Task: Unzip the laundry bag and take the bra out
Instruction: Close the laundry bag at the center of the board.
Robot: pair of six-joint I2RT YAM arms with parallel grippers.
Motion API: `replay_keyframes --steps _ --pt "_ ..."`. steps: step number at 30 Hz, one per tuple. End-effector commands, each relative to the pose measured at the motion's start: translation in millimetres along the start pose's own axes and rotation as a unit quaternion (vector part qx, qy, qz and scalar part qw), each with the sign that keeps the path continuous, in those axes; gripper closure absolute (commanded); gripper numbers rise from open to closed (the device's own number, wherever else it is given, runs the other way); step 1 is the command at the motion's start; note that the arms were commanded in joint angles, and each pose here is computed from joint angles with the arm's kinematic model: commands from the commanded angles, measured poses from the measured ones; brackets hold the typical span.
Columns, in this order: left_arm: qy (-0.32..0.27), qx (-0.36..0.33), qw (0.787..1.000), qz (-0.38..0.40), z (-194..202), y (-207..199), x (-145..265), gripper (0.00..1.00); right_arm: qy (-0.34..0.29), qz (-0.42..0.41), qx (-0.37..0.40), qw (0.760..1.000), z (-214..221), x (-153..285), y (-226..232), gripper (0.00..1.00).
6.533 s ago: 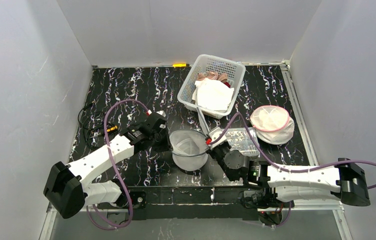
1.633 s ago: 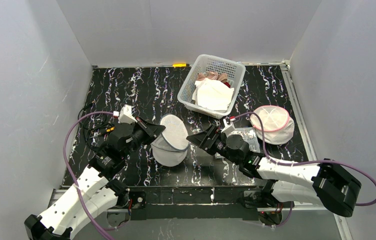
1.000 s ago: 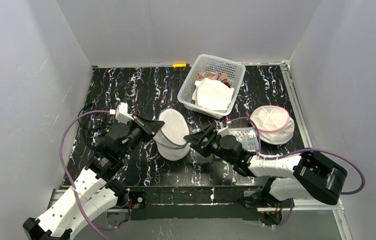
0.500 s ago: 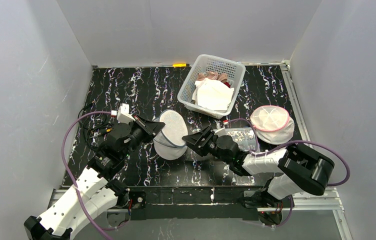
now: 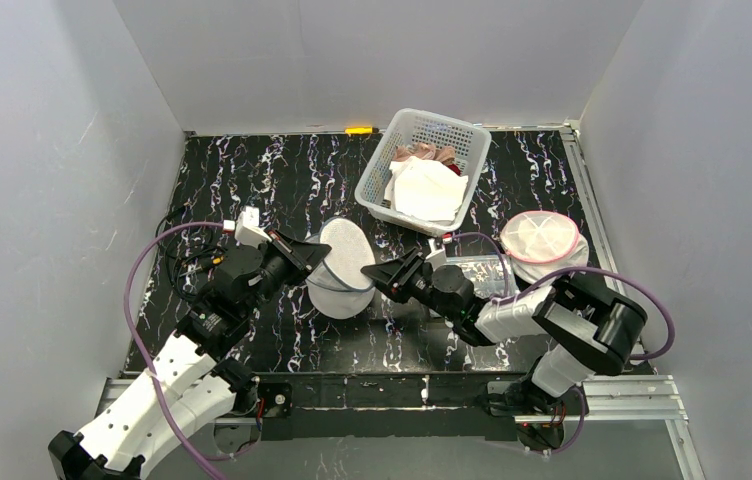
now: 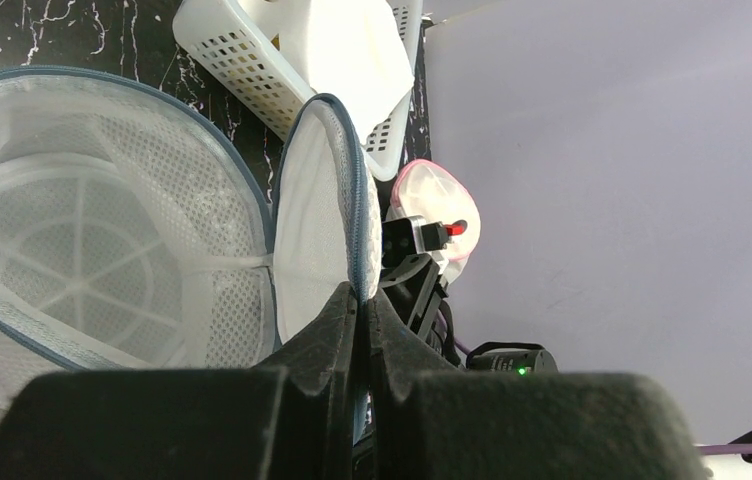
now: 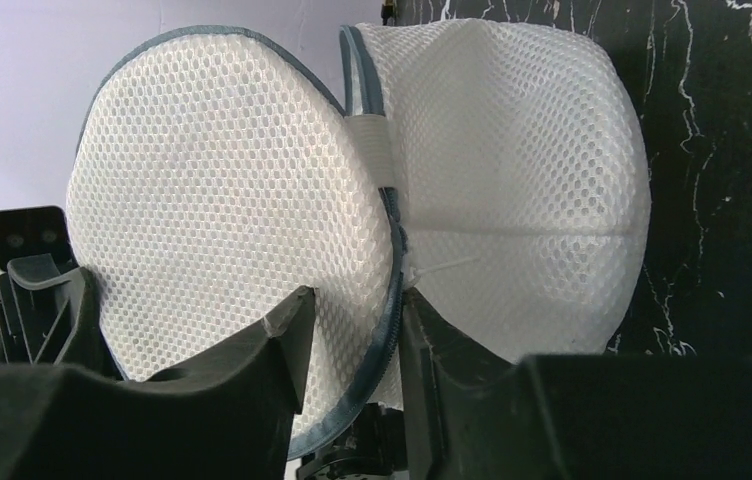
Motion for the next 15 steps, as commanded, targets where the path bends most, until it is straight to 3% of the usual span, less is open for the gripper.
replay_keyframes --steps 1,10,15 --pt "-0.003 0.001 1.000 0.020 -4 -11 4 1.00 -0.001 -0.057 -0.011 0.998 -5 -7 21 0.60" --pt "-0.008 -0.022 1.000 -0.003 -6 -6 10 1.00 -0.002 -0.025 0.051 0.998 -17 2 20 0.96" --pt "-0.007 -0.082 0.996 -0.043 -9 2 13 1.00 0.023 0.032 0.120 0.992 -30 19 15 0.99"
Point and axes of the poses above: each gripper's point midway between its finger pads, its own x axis back along the fingers, its own y axis along the line the jaws close on, z = x × y, the point moved 9 cm from there along x, back along the fingers, and after that the axes turned 7 degrees about x, right-handed, at the moved point
